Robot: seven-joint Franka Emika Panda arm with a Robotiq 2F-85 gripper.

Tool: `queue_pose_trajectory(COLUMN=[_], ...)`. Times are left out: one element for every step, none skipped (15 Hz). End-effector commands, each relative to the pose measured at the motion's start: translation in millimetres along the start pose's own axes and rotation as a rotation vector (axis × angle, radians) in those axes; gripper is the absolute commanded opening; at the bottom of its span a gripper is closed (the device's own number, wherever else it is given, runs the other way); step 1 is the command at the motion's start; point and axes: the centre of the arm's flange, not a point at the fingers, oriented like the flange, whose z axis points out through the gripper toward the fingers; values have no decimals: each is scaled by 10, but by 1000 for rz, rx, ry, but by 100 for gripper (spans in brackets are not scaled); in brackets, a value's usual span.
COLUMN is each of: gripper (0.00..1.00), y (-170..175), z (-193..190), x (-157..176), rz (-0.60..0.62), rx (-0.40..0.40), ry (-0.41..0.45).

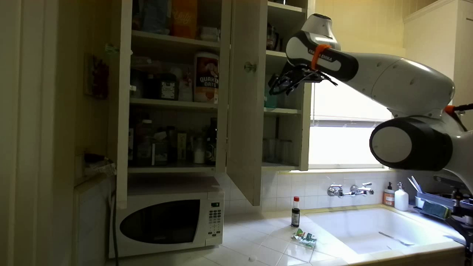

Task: Put the cup inside the cupboard

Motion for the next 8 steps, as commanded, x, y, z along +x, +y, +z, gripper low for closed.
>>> queue_pose_trajectory(gripper=[100, 100, 100, 100, 100, 100, 100, 100], y=[141, 179, 228, 255, 250, 241, 205, 171], z=[-187, -222, -268, -305, -333, -347, -358, -374], x=[-545, -619, -727, -827, -882, -912, -930, -936], rz=[-51, -57, -73, -96, -99, -105, -114, -101], rx=[12, 11, 20, 33, 37, 53, 64, 76], ry=[-119, -144, -160, -175, -190, -188, -191, -185])
